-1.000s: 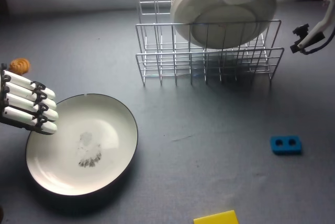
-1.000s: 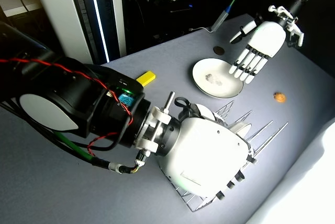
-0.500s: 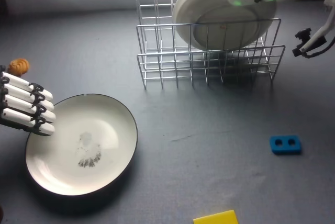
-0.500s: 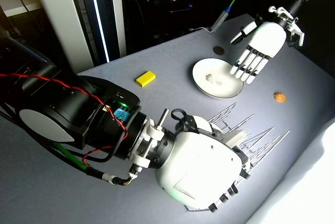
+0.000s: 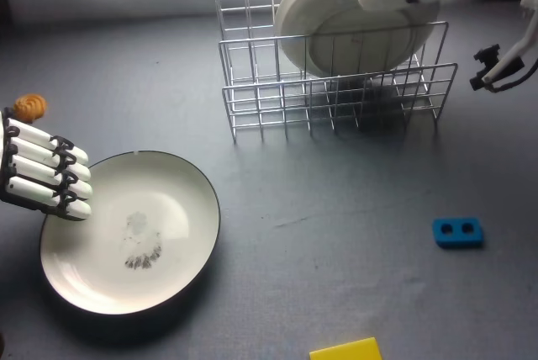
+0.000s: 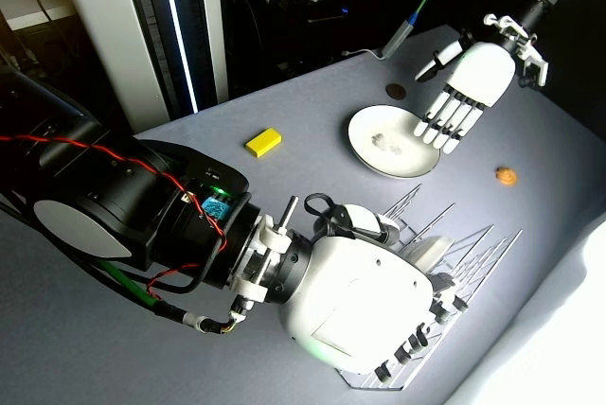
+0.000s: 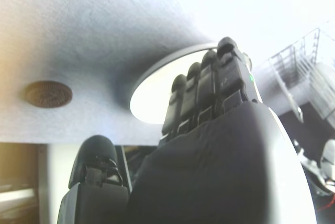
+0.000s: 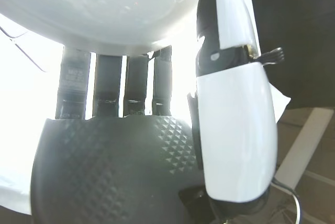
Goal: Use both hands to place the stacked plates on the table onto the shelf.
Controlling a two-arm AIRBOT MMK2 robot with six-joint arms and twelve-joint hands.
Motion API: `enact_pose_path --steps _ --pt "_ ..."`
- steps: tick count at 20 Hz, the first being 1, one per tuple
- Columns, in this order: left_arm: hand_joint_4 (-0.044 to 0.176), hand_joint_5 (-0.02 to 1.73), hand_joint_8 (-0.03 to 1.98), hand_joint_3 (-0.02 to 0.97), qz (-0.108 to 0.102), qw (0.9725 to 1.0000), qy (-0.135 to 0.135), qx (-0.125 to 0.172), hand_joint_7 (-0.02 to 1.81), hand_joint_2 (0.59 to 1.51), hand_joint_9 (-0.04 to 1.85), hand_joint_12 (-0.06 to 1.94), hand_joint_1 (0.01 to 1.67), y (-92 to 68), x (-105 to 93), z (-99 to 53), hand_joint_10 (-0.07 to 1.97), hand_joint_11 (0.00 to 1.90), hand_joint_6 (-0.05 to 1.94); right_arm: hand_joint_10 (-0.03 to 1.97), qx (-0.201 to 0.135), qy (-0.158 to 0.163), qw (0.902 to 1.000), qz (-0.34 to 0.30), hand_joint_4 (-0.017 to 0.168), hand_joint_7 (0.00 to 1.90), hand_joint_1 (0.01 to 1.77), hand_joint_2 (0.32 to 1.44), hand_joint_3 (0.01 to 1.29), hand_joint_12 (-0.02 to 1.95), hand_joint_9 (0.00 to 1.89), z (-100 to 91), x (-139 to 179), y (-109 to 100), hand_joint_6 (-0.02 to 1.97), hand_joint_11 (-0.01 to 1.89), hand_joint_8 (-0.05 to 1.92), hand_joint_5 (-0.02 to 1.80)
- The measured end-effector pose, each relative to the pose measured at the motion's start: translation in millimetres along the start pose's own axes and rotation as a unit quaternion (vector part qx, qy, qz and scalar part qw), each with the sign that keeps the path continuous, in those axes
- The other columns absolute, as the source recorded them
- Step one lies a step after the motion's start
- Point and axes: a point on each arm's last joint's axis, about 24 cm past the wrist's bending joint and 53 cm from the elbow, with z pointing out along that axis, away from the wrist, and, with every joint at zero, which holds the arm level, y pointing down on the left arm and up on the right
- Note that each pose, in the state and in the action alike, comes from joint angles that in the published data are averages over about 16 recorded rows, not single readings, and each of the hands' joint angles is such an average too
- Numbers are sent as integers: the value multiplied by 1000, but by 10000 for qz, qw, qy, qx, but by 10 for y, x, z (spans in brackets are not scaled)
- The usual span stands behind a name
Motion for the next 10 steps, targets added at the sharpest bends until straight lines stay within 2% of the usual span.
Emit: enact_pose_path --steps 6,10 --pt "2 43 3 17 -17 10000 22 -21 21 1222 -1 5 13 14 24 -3 -12 21 18 18 -282 43 9989 -377 -3 732 1145 997 11 867 734 -52 24 278 16 450 12 682" --pt "1 46 3 17 -38 10000 46 -35 20 1222 -9 5 13 25 49 -4 -19 21 18 15 -507 128 9943 -928 -3 560 1137 995 11 754 537 -117 128 530 15 272 11 543"
